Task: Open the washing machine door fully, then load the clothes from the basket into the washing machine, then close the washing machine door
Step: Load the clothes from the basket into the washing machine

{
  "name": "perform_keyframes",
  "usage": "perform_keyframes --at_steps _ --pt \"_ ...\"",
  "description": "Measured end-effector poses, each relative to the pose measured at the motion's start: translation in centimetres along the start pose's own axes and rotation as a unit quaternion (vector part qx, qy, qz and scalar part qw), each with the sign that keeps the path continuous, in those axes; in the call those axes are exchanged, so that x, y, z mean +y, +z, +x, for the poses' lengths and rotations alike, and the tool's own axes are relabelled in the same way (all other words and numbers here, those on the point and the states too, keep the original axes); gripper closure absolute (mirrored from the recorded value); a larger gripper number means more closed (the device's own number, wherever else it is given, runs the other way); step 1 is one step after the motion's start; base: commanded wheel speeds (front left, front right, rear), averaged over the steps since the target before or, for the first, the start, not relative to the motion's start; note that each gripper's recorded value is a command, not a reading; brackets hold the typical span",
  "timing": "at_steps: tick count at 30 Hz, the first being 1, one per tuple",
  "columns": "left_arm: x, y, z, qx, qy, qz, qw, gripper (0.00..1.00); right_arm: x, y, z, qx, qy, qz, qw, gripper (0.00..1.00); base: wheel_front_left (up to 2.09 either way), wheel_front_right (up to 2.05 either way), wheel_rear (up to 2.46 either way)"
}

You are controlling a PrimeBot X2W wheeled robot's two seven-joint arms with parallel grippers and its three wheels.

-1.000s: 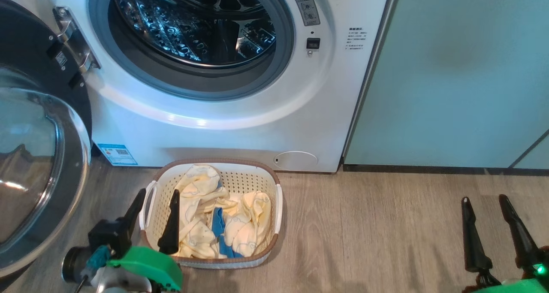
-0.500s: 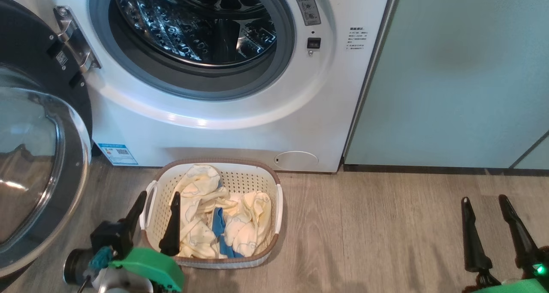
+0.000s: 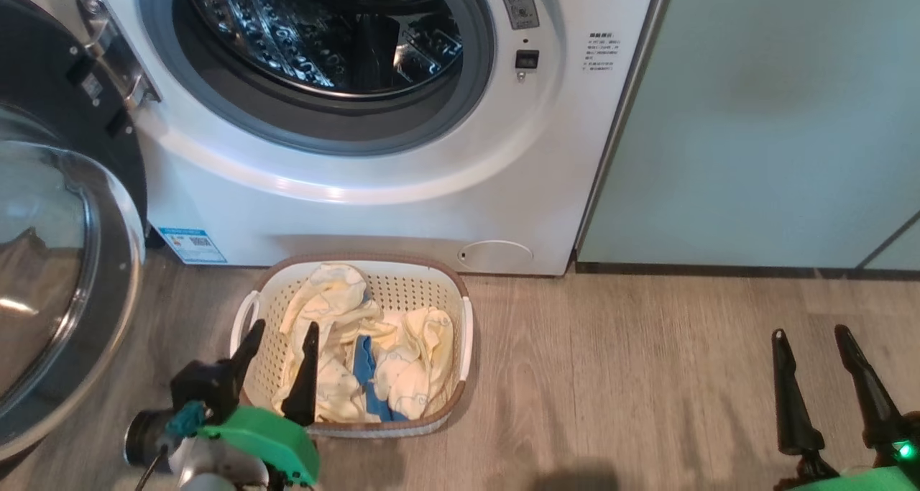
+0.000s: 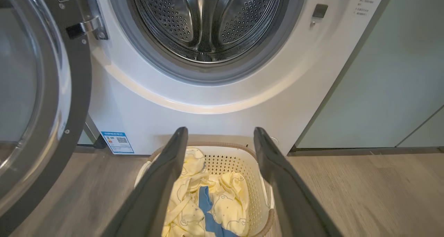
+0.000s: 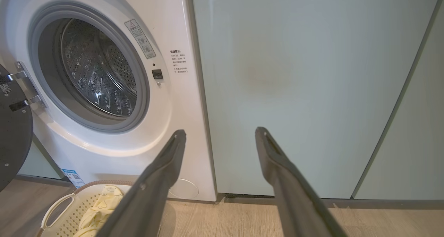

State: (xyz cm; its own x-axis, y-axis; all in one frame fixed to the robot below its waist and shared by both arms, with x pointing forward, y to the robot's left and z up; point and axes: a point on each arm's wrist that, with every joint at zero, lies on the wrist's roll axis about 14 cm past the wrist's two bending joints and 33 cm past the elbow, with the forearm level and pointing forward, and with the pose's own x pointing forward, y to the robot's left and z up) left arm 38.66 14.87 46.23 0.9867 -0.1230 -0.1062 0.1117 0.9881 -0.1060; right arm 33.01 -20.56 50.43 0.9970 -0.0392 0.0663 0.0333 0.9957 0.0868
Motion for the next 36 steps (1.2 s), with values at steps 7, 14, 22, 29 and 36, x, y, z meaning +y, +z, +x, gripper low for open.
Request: perform_keyframes --at_steps 7,14,22,29,36 --pt "-2.2 -4.8 1.9 0.093 -0.045 -0.018 0.995 0.0 -0.1 -0.5 1.4 0.006 -0.001 -0.003 1.0 0.0 0.0 0.0 0.0" --pt "-4.4 -9.8 4.6 0.182 -0.083 -0.035 0.979 0.0 -0.4 -1.4 3.2 0.016 -0.004 -0.007 1.0 0.0 0.0 0.0 0.0" --pt "-7.3 -16.5 8.9 0.294 -0.126 -0.051 0.946 0.0 -1.2 -3.4 6.5 0.032 -0.013 -0.008 0.999 0.0 0.0 0.0 0.0" --pt "-8.6 -22.5 11.6 0.371 -0.141 -0.084 0.914 0.0 -2.2 -6.7 9.0 0.061 -0.025 -0.011 0.998 0.0 0.0 0.0 0.0" --pt "-7.8 -29.1 12.0 0.446 -0.146 -0.091 0.878 0.0 -3.2 -10.3 10.4 0.093 -0.035 -0.015 0.995 0.0 0.0 0.0 0.0"
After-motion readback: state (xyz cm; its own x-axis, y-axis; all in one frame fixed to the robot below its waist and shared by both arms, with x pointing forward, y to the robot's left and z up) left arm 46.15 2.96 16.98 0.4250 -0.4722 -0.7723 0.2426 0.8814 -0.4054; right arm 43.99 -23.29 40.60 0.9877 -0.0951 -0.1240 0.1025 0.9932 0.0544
